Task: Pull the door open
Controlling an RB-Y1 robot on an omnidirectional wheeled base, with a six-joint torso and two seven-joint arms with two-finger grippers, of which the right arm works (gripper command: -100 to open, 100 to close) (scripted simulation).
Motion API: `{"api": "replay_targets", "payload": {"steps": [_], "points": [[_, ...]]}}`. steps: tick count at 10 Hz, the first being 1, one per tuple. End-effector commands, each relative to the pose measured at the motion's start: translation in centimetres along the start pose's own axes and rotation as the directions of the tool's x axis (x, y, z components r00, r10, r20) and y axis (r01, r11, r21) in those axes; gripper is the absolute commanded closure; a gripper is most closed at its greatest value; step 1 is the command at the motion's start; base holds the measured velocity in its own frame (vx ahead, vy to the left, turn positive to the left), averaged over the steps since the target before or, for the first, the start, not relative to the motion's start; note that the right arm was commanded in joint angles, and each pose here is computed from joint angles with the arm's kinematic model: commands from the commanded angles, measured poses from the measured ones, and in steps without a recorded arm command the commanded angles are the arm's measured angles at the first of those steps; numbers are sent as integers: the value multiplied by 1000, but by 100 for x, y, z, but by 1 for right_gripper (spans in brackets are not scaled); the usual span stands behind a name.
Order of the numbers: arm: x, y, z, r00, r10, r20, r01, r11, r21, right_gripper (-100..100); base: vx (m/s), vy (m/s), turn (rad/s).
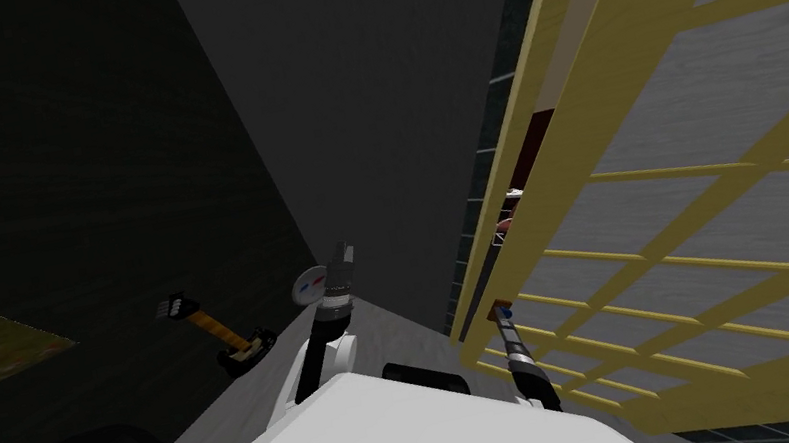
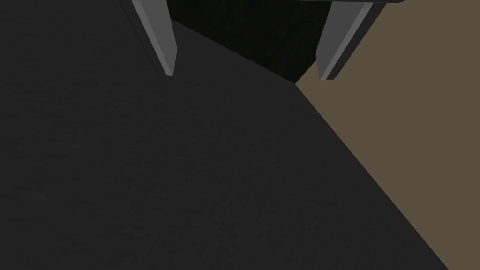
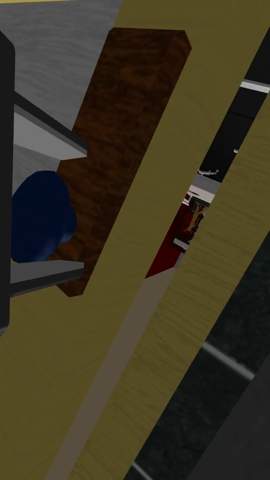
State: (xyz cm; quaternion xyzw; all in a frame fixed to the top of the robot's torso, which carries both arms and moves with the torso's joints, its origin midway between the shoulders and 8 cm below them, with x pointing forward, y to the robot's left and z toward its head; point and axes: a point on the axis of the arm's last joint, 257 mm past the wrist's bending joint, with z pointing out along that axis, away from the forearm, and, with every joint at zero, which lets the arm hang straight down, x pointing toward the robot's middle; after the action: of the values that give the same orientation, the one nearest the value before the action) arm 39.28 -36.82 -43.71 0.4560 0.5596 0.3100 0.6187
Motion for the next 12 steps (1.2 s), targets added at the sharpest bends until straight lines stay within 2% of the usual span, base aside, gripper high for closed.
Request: {"api": "replay_targets", "payload": {"steps": [1,2,5,6,7,8,9,10,12], "points": [[-27,-145,-105,1000,3,-1,-3,999,43,100,-7,3,6],[-56,-93,-63,999,43,7,-43,999,29,100,-20,7,39],[-92,-85,-43,992,122,16,-123,992,26,100,-35,-2,69],[-92,-85,-43,992,127,16,-127,992,26,100,-25,2,37],[-110,-81,-33,986,167,20,-167,986,24,100,-31,2,64],[-110,-81,-33,986,168,20,-169,985,24,100,-28,2,34],[-129,-77,-22,977,210,24,-211,977,21,100,-31,-2,69],[-129,-77,-22,977,210,24,-211,977,21,100,-32,-4,40],[-170,-67,0,960,279,33,-280,960,15,100,-50,-1,96]]}}
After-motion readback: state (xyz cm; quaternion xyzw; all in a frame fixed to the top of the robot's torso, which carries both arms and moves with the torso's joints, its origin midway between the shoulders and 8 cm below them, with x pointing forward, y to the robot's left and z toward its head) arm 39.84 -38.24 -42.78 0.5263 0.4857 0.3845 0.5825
